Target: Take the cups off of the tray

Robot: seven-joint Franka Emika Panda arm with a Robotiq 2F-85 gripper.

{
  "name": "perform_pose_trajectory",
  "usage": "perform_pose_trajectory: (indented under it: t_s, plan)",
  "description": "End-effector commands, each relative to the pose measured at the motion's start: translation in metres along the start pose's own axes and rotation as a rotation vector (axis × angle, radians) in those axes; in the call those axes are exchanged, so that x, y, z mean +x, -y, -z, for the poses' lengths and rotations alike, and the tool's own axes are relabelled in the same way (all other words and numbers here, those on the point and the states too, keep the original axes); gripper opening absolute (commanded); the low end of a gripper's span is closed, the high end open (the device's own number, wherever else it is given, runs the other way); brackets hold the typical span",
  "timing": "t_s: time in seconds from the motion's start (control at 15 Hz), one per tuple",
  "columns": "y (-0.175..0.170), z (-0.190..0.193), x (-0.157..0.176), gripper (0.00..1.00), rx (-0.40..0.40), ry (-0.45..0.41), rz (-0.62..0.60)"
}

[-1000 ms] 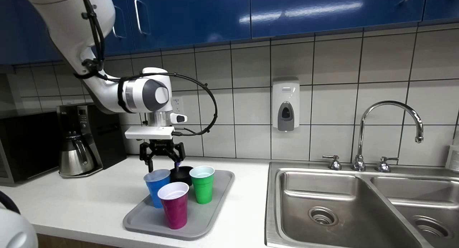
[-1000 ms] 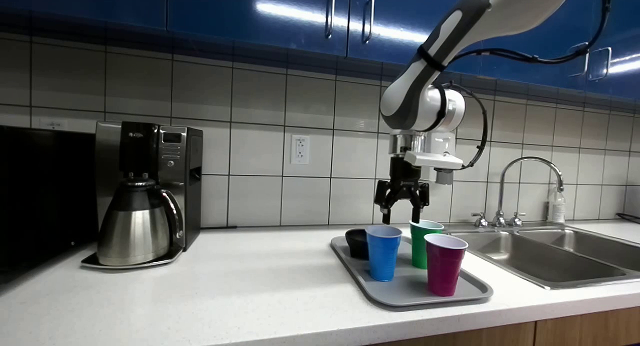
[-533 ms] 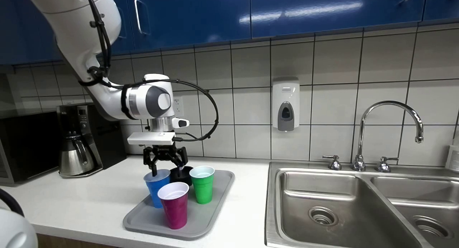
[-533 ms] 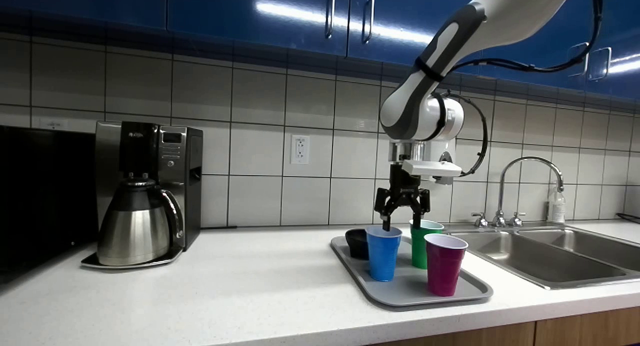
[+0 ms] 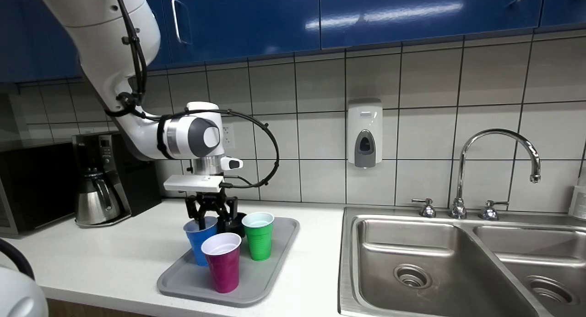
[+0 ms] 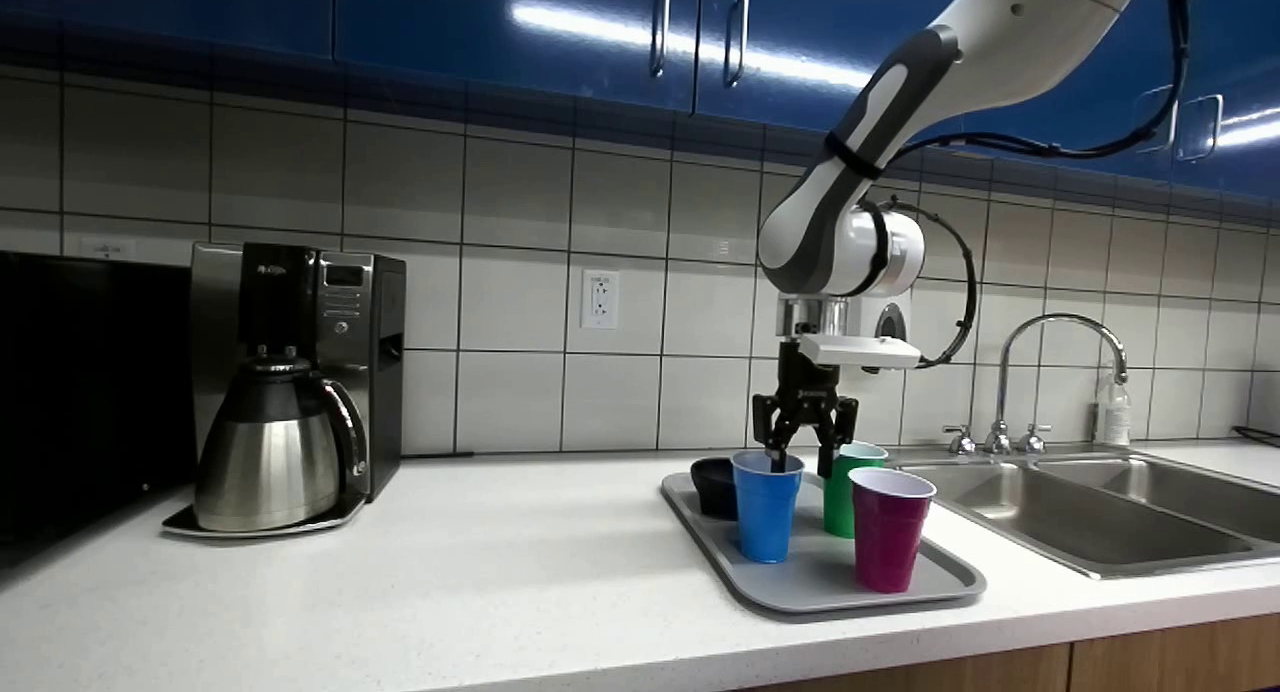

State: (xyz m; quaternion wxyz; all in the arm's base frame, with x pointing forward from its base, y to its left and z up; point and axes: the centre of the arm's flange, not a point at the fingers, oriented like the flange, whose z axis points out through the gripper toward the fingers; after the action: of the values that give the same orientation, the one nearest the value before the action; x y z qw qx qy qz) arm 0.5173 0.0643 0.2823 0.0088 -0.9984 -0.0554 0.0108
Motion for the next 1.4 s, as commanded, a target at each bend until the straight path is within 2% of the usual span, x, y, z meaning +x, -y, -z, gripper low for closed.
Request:
perform_pose_trajectory:
  t_s: [0.0,0.33,0.4,0.87,1.33]
  plan:
    - [-0.001,0.01,0.002,0.42,0.012,-0.022,-0.023]
    - [-0.004,0.013,0.0,0.03,0.016,-0.024,-0.028]
    - [-0.005,0.014,0.0,0.0,0.019,-0.027,-0.031]
    - [0.001,0.03,-0.004,0.01,0.052,-0.033,-0.022]
    - [0.022,0.068,-0.002,0.01,0.089,-0.099,-0.027]
